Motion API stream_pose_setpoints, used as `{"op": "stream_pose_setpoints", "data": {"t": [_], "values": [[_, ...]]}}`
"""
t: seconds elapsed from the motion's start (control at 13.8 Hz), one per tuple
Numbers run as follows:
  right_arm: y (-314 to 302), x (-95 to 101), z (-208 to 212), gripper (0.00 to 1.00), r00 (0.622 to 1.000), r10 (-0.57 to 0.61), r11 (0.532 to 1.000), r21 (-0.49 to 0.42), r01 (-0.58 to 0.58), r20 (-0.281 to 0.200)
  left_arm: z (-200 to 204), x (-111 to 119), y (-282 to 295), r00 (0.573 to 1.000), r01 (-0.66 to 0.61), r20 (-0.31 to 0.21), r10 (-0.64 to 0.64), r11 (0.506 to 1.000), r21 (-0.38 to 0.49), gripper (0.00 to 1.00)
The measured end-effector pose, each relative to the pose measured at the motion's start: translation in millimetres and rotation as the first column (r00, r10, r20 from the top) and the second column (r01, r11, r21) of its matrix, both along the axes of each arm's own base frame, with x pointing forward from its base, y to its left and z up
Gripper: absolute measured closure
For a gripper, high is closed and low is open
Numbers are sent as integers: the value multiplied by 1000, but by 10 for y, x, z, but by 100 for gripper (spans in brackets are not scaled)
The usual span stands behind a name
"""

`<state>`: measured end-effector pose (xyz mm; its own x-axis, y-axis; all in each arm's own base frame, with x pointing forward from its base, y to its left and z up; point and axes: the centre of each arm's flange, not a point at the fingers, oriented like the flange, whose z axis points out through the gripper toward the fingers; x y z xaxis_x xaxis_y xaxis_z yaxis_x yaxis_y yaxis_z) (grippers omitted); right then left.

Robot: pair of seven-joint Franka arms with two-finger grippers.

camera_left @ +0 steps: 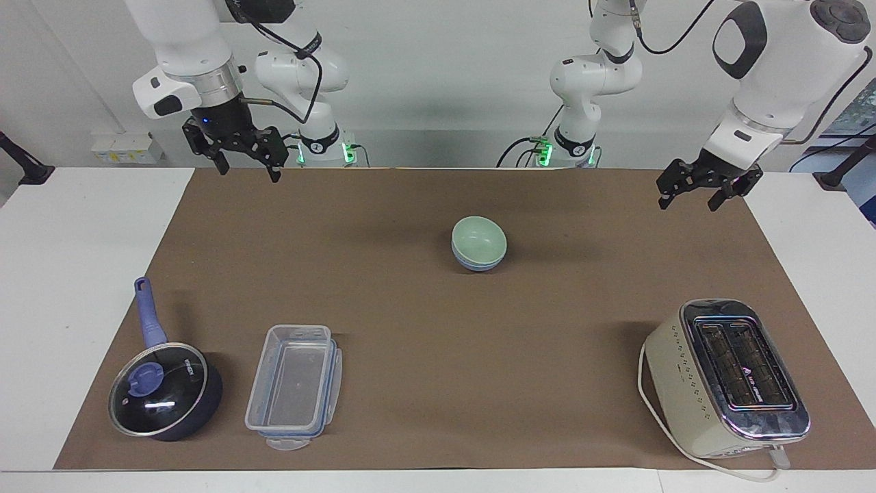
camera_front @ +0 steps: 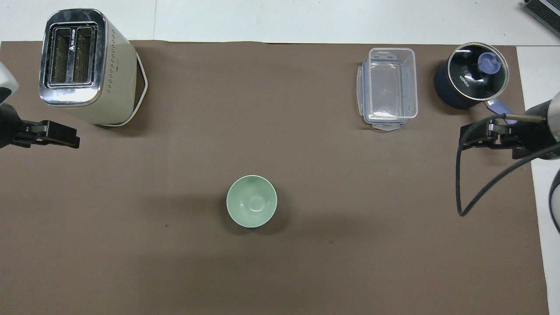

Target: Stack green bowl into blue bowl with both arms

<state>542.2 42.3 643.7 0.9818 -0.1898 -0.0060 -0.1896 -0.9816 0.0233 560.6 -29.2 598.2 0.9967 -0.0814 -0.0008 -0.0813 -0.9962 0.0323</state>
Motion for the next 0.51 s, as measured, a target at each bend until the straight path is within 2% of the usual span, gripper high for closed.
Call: {"op": "stream_pose_setpoints", "data": {"t": [0.51], "values": [[-44,-27,-16,0,1000,0,1000,-1,0,-5,0,0,0,1000,0,0,0,1000,0,0]]}}
